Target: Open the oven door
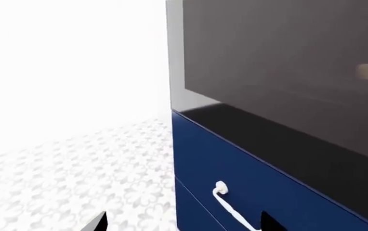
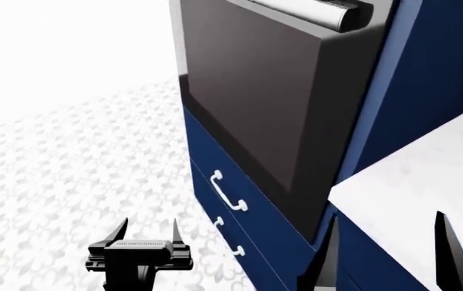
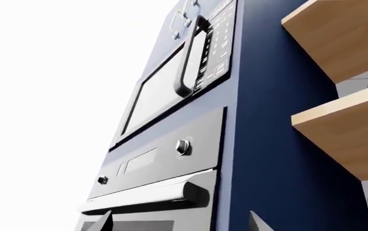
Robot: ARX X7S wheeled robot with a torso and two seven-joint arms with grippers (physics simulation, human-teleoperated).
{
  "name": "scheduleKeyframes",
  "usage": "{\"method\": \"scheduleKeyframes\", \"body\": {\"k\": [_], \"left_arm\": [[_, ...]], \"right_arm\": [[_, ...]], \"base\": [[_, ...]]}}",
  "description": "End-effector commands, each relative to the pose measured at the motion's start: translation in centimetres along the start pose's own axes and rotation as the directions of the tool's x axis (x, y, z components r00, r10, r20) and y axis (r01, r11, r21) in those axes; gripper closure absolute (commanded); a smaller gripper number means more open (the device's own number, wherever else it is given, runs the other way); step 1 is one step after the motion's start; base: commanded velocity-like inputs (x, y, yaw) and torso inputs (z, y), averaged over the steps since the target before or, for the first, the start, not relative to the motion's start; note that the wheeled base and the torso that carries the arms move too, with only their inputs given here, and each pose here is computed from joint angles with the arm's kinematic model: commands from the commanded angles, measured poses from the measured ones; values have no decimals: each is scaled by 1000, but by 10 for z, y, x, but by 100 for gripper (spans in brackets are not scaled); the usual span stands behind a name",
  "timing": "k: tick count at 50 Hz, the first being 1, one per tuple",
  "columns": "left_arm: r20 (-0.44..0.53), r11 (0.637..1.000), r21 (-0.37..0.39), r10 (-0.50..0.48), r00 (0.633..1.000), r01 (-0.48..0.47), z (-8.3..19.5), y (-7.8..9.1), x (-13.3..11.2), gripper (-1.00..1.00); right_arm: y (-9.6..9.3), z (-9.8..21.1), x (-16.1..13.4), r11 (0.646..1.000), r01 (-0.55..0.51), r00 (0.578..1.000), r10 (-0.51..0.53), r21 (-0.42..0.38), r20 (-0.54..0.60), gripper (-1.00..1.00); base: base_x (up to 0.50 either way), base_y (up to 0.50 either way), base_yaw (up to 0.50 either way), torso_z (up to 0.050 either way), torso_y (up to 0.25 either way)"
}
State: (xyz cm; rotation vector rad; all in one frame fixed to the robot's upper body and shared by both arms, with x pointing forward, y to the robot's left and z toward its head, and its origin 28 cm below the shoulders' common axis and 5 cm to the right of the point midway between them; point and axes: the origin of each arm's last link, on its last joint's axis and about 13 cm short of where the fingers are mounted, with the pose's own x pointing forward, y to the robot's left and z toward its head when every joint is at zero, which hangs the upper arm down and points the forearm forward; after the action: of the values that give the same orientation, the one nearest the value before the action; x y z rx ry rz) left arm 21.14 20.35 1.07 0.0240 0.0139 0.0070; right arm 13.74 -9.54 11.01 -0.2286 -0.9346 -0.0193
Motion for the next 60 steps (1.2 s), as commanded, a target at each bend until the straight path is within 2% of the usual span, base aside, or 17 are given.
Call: {"method": "scheduleKeyframes", "body": {"k": [1,26,41,60], "left_arm": [[-1,1000,2,0,1000,0,0,1,0,-100],[0,1000,1,2,1000,-2,0,0,0,-100],[-1,1000,1,2,1000,-2,0,0,0,-100],[8,1000,9,2,1000,-3,2,0,3,-100]], "right_arm": [[0,0,0,1000,-1,1000,1,1,1,-100],[-1,-1,2,1000,10,1000,-10,-3,-3,-100],[-1,1,3,999,34,999,-34,28,-14,-100],[0,2,2,1000,21,1000,-21,21,-4,-100]], "base": [[154,249,0,0,0],[227,154,0,0,1],[4,-2,0,0,0],[0,0,0,0,0]]}}
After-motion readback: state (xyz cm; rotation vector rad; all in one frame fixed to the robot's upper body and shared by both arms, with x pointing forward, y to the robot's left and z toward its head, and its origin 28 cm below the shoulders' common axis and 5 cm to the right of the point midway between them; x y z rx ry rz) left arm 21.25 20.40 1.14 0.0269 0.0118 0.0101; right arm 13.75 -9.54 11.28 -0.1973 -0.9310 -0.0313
